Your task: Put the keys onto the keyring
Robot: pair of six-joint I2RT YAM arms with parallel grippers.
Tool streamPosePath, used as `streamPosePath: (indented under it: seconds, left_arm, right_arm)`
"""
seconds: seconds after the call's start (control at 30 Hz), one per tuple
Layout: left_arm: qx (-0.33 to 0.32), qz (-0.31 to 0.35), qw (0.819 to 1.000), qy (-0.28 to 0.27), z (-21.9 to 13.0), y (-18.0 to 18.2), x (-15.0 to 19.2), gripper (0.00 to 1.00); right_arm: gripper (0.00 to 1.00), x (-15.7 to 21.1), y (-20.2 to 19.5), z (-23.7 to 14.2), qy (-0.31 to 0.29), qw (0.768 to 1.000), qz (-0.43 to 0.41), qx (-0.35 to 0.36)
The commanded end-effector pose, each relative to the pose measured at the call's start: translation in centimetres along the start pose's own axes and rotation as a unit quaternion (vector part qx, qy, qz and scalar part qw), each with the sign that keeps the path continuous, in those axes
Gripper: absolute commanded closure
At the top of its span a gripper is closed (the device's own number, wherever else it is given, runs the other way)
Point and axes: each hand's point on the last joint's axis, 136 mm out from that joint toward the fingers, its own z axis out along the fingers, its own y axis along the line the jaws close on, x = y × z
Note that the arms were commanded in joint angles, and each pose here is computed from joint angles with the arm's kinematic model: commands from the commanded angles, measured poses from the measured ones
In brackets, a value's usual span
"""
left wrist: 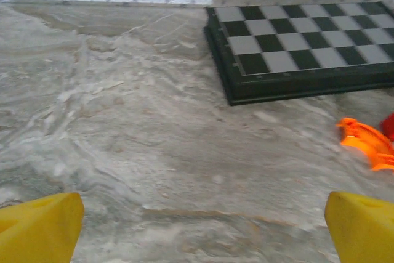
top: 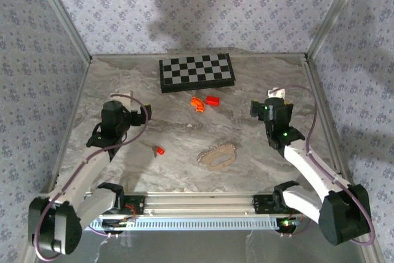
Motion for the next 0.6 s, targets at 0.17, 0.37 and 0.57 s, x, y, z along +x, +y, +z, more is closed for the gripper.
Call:
streamPosePath:
  seconds: [0.17, 0.37, 0.57]
  left_arm:
    - [0.077, -0.037, 0.988, 0.129, -2.9, -5.6, 3.6, 0.00]
    - [0.194, -0.012, 0.958, 0.208, -4.7, -11.8, 6.2, 0.00]
    - [0.278, 0.045, 0.928, 0.245, -6.8, -16.9, 9.3, 0.00]
  right_arm:
    - [0.00, 4.3, 4.8, -3.2, 0.117, 0.988, 0.001, -0.104]
    - [0.00, 7.4, 9.3, -5.8, 0.190, 0.962, -0.018, -0.196]
    - [0.01, 10.3, 10.5, -7.9, 0.236, 0.940, 0.002, -0.246]
